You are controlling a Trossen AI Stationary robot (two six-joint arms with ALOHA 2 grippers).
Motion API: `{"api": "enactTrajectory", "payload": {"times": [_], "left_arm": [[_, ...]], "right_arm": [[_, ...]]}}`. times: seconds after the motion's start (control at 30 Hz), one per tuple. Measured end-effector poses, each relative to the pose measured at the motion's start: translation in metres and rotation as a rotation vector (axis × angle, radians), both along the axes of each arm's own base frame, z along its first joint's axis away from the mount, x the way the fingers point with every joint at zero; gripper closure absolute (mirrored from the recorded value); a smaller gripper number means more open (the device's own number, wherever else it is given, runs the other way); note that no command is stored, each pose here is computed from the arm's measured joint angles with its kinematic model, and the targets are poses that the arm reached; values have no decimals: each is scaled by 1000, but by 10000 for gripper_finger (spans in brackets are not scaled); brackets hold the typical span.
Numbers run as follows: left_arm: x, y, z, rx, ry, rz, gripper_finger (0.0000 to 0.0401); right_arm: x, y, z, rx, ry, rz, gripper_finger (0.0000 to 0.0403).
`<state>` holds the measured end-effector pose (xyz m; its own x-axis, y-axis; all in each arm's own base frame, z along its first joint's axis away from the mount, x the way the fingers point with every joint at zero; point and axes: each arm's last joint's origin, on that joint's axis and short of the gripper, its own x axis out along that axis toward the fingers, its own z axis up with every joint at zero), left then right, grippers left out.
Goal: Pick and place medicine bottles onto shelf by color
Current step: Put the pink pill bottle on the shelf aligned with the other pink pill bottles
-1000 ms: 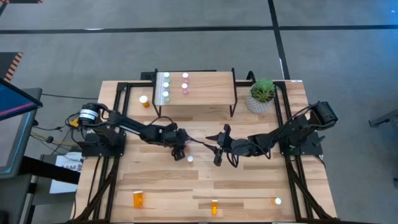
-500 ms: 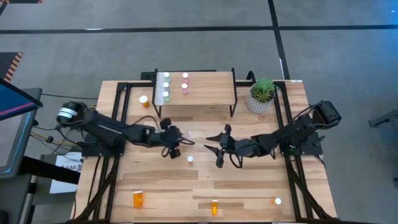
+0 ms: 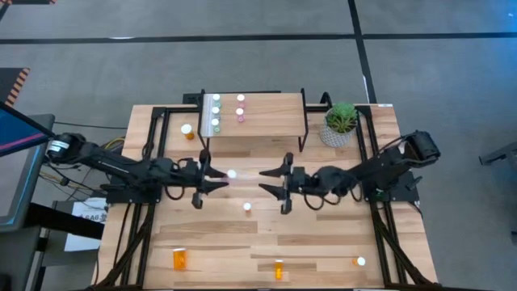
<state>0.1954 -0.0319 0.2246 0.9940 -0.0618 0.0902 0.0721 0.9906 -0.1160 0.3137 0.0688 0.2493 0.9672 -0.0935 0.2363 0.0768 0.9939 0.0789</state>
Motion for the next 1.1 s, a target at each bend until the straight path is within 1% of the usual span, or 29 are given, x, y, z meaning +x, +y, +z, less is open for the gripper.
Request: {"api": "enactTrajectory", "payload": {"times": [0.03,0.1,0.23,0.33,0.43,0.5,0.6,0.77,0.97,1.1], "left_arm": [[0,0,0,7,-8,-1,312],[0,0,2,25,-19,-1,306],[0,0,3,44,-32,6,300],[-1,0,4,53,-42,10,300],[-1,0,4,53,-43,10,300],[-1,0,4,53,-43,10,299],[-1,0,4,52,-49,10,299],[-1,0,5,51,-52,10,299],[-1,0,5,51,-52,10,298],[-1,0,5,50,-52,10,298]], "right_arm": [[2,-4,-1,0,14,-2,199],[13,-10,3,14,-9,15,180],[33,-19,11,9,-39,82,139],[45,-24,15,11,-56,98,118],[57,-29,15,43,-61,95,105],[66,-34,16,68,-73,102,101],[77,-40,12,98,-67,149,100],[93,-45,8,116,-68,186,100],[96,-46,11,113,-58,189,101],[96,-45,11,92,-61,185,101]]}}
